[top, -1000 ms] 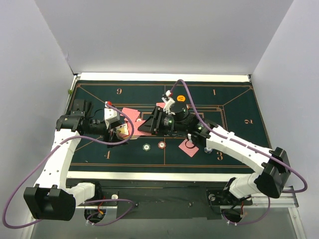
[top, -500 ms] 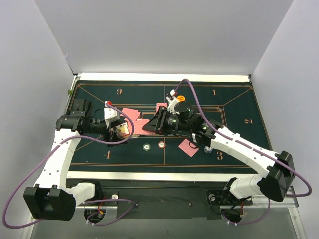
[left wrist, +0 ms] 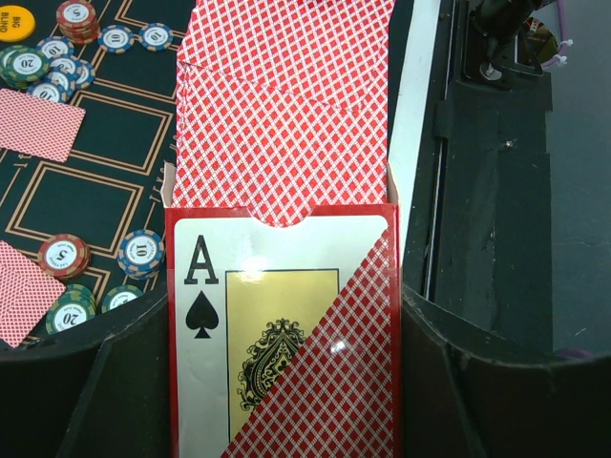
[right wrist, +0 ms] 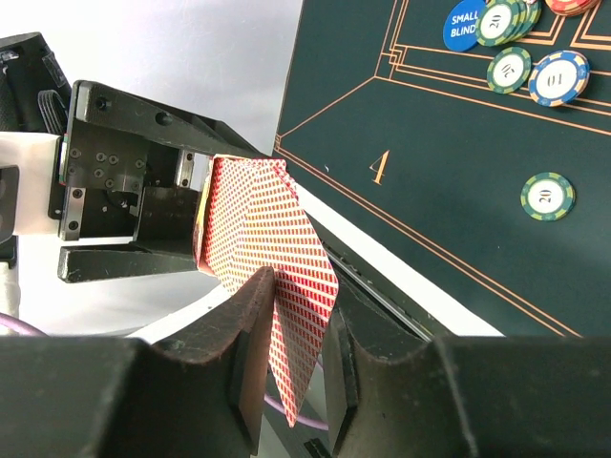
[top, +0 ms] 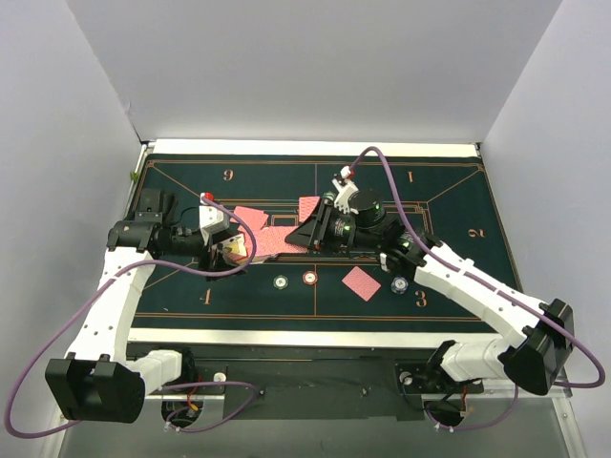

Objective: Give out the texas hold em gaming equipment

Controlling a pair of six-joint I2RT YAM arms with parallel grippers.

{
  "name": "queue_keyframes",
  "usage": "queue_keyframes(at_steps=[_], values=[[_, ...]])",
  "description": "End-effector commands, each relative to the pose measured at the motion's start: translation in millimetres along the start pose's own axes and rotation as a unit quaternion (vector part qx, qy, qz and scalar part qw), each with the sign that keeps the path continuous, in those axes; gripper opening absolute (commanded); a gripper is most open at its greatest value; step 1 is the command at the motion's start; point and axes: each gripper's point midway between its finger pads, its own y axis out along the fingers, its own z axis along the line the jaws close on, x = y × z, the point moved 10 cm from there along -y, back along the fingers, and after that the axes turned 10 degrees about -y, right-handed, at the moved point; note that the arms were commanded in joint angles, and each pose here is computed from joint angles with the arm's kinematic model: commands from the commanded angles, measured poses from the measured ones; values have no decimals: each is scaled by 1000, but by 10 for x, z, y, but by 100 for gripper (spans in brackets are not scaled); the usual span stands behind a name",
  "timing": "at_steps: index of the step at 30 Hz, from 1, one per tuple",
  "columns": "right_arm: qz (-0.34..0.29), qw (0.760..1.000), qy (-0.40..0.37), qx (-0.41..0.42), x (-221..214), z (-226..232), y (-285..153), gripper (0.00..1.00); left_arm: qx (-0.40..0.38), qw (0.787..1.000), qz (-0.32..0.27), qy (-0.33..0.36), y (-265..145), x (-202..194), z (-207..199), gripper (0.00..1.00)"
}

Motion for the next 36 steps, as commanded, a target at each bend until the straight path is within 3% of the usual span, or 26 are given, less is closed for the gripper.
queue_keyframes(at_steps=[1, 17, 36], values=[[-10, 1000, -8, 11, 42, 26, -125, 21, -11, 998, -38, 38, -42, 193, -42, 0], [-25, 1000, -4, 4, 135, -54, -405, 19, -12, 999, -41, 34, -39, 193, -28, 0], [-82, 996, 25, -27, 604, -345, -529, 0, -7, 999, -42, 32, -49, 188, -11, 0]])
